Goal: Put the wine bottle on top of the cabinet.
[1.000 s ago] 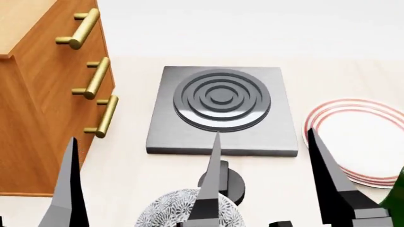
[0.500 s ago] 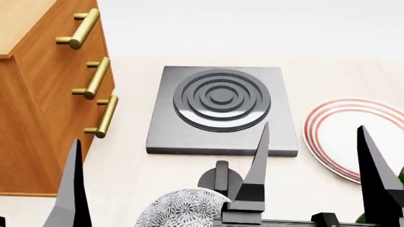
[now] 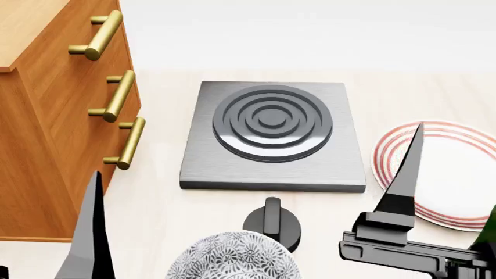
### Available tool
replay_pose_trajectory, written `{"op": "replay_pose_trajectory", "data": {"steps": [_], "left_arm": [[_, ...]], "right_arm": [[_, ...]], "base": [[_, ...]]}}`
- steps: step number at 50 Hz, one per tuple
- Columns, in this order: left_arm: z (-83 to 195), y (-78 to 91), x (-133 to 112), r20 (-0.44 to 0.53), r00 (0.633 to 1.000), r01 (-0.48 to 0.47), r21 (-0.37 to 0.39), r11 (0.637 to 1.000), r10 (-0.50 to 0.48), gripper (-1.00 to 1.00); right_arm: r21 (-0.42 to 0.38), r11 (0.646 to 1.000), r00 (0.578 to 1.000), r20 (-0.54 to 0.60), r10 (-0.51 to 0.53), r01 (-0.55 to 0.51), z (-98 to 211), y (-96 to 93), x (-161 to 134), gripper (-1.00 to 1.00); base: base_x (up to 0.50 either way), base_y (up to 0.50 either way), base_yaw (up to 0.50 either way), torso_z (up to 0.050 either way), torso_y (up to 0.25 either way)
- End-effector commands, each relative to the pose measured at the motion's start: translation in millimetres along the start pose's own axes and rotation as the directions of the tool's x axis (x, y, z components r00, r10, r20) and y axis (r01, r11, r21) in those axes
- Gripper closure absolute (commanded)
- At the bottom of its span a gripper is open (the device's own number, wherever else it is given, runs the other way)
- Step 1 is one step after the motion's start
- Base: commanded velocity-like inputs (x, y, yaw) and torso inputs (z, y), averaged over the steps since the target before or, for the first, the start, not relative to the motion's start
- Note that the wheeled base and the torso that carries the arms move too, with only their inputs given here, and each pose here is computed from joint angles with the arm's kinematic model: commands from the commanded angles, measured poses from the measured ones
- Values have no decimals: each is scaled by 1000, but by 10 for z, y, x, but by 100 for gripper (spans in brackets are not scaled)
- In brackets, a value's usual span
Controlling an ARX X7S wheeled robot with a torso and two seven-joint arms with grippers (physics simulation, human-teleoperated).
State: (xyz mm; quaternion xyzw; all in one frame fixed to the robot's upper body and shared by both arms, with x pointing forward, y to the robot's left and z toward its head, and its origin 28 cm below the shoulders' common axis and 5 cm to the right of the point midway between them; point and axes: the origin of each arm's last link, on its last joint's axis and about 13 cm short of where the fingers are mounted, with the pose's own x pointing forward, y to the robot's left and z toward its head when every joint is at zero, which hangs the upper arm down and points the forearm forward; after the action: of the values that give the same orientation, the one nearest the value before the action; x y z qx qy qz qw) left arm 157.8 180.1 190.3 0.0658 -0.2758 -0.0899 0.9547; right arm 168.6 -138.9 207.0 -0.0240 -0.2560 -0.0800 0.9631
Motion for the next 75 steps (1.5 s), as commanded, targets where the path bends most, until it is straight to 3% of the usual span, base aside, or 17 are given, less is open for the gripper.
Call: {"op": "replay_pose_trajectory", "data": {"steps": [1, 18, 31, 42, 60, 75], "left_arm": [[2, 10, 4, 4, 1000, -3, -1, 1000, 3, -100], [-4, 5, -6, -3, 1000, -2, 1, 1000, 2, -100], [-3, 11, -9, -2, 1000, -3, 6, 1000, 3, -100], [-3, 9, -6, -2, 1000, -2, 6, 1000, 2, -100], [-6, 3, -12, -7, 1000, 1, 4, 1000, -1, -100], [-4, 0, -6, -6, 1000, 2, 4, 1000, -2, -100]], "right_arm": [[-44, 998, 999, 10, -40, 41, 38, -118, 62, -100], [-106, 990, 995, -23, -100, 97, -53, -287, 61, -100], [-251, 962, 992, -42, -121, 107, -151, -351, 28, -100], [-249, 963, 990, -58, -126, 108, -224, -362, 6, -100], [-231, 966, 976, -155, -151, 113, -591, -396, -62, -100], [-228, 967, 973, -172, -154, 113, -638, -401, -68, -100]], "base": [[0, 0, 0, 0, 0], [0, 0, 0, 0, 0], [0, 0, 0, 0, 0], [0, 0, 0, 0, 0], [0, 0, 0, 0, 0], [0, 0, 0, 0, 0]]}}
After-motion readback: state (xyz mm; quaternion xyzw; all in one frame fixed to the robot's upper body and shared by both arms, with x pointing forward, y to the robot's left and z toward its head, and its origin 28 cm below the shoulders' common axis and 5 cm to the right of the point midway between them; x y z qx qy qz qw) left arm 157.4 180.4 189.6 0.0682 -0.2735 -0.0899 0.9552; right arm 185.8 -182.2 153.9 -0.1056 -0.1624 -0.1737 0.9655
